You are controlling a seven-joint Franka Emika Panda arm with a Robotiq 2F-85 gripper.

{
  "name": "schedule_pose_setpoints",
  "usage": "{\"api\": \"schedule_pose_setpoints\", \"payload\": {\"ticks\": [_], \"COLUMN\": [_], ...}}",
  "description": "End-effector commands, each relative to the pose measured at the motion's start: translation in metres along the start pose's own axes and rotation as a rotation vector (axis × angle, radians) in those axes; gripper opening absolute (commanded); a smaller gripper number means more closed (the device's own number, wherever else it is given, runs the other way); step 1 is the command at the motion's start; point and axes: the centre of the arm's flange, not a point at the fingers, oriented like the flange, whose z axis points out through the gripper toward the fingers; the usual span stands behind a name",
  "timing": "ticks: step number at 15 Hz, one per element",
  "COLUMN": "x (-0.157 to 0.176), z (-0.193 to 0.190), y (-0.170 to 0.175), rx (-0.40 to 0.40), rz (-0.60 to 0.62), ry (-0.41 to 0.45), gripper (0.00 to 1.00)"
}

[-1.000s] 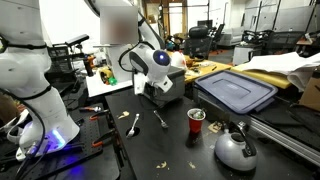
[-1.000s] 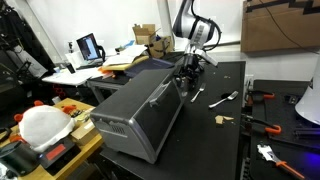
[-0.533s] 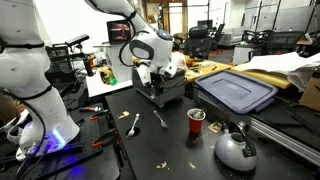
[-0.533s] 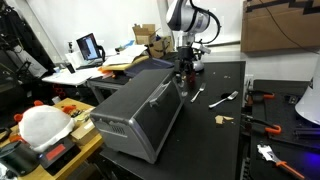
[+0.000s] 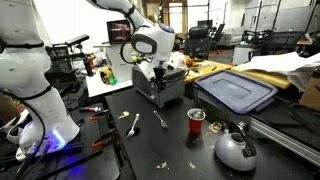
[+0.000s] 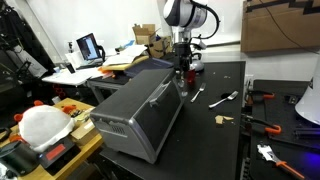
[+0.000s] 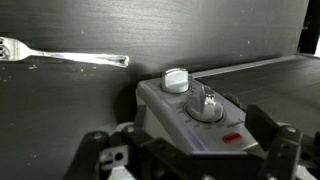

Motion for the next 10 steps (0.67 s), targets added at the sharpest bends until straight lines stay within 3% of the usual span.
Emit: {"api": "schedule_pose_setpoints", "payload": {"ticks": [1,10], "x": [-0.003,0.009], "z": [-0.01,0.001], "y": [-0.006,-0.002], "rx": [0.029,-0.027], "rz": [-0.083,-0.109], "ry": [-0.059,-0.134], "gripper": [1.0,1.0]}}
